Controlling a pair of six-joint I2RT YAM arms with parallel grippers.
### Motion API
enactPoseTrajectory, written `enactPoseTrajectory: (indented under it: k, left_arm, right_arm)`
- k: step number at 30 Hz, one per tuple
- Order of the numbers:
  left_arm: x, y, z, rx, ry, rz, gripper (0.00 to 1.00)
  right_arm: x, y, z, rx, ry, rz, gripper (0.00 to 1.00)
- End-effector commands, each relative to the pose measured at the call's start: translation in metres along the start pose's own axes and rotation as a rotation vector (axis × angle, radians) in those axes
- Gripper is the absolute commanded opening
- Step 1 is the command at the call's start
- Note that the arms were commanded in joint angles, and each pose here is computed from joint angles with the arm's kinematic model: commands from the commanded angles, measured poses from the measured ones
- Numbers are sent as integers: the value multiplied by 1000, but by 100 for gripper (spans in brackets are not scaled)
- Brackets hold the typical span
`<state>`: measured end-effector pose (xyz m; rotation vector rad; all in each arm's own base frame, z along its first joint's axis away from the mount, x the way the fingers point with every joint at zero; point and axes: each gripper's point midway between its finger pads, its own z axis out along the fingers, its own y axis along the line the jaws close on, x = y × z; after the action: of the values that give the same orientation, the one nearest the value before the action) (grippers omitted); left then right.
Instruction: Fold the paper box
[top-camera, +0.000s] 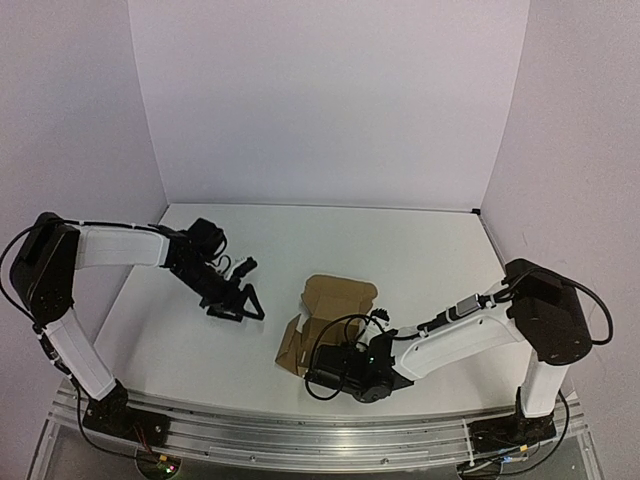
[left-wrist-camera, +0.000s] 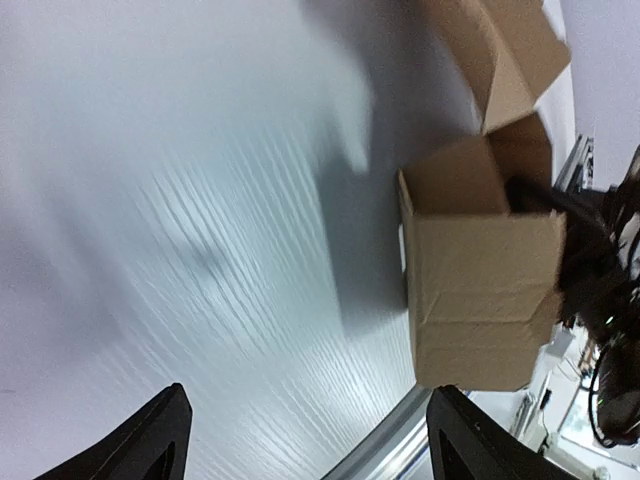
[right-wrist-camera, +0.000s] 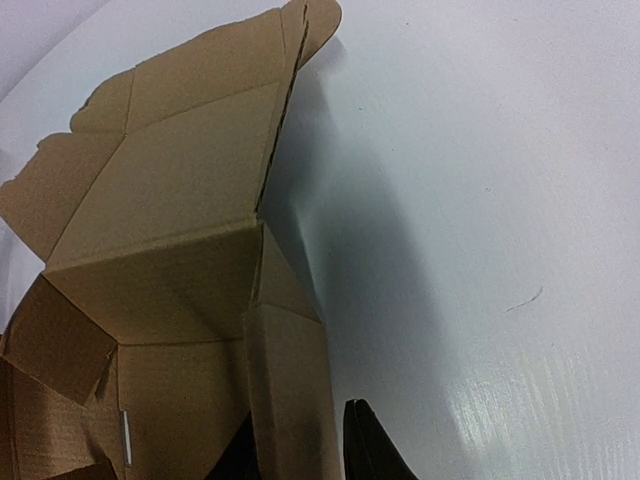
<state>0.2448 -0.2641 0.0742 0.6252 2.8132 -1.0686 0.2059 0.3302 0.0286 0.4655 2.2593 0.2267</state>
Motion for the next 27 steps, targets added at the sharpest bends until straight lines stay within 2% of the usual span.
enactPoseTrajectory:
  k: [1,3,10,15,23,27]
  left_arm:
    - [7,-42,23,136,7,146,83]
    - [9,-52,32,152,13,196,83]
    - [11,-69,42,245,6,201,83]
    - [20,-72,57,239,17,202,83]
    - [8,-71,61,220,-24,246,79]
    - [5,-77,67,209,-25,254,82]
  right_arm:
    - [-11,8,-6,-17,-11,52,25]
    - [-10,11,-6,-19,-8,40,25]
    - [-9,12,-6,-21,-6,40,25]
    - [-11,12,-6,-21,-13,41,25]
    - [-11,7,-5,-13,-18,50,25]
    - [-10,9,-5,-16,-13,41,25]
